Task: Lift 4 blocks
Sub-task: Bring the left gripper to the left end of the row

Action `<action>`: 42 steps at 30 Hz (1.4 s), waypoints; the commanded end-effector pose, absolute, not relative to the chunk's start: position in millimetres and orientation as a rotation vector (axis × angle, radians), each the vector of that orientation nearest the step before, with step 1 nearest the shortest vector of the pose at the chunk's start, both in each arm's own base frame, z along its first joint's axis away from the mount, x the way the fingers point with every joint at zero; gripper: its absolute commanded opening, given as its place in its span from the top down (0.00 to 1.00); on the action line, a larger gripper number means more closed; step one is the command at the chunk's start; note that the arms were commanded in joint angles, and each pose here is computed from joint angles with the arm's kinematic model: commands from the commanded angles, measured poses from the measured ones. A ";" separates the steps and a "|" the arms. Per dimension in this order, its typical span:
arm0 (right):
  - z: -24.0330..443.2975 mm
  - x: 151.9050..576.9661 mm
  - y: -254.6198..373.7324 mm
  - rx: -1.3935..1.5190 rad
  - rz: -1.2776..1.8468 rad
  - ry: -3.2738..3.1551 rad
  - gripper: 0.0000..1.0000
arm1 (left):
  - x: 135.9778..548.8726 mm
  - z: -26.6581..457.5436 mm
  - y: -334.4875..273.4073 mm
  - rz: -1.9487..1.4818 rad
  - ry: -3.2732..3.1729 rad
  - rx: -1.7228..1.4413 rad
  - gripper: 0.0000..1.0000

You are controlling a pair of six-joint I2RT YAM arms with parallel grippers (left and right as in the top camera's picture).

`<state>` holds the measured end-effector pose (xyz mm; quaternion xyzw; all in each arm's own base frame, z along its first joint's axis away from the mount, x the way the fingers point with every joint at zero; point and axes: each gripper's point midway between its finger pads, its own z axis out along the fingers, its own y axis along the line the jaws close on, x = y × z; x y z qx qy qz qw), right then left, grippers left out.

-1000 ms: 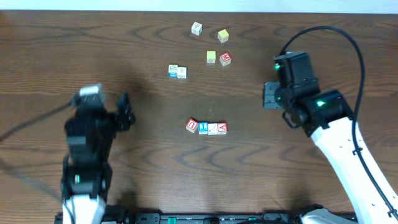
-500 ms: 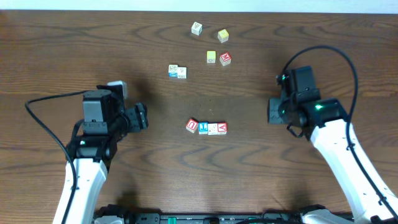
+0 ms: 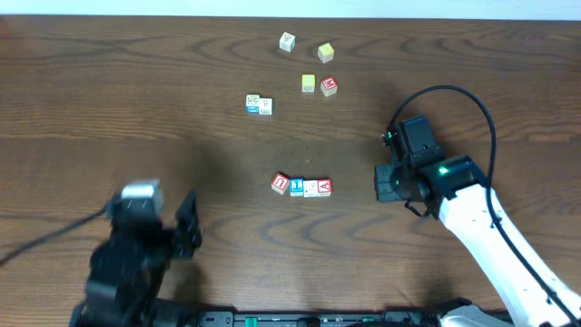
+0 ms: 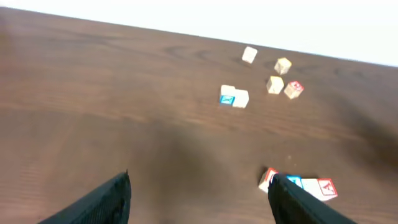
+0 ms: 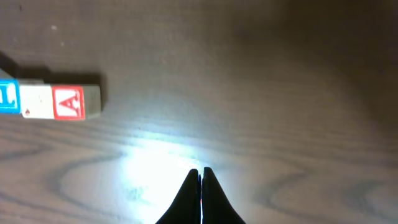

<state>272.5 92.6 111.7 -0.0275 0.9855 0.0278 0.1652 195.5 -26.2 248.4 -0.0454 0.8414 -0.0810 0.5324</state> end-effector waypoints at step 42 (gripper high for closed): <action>82.1 281.6 111.5 -0.016 0.213 2.754 0.99 | 276.1 105.1 -97.1 -0.308 2.527 0.038 0.93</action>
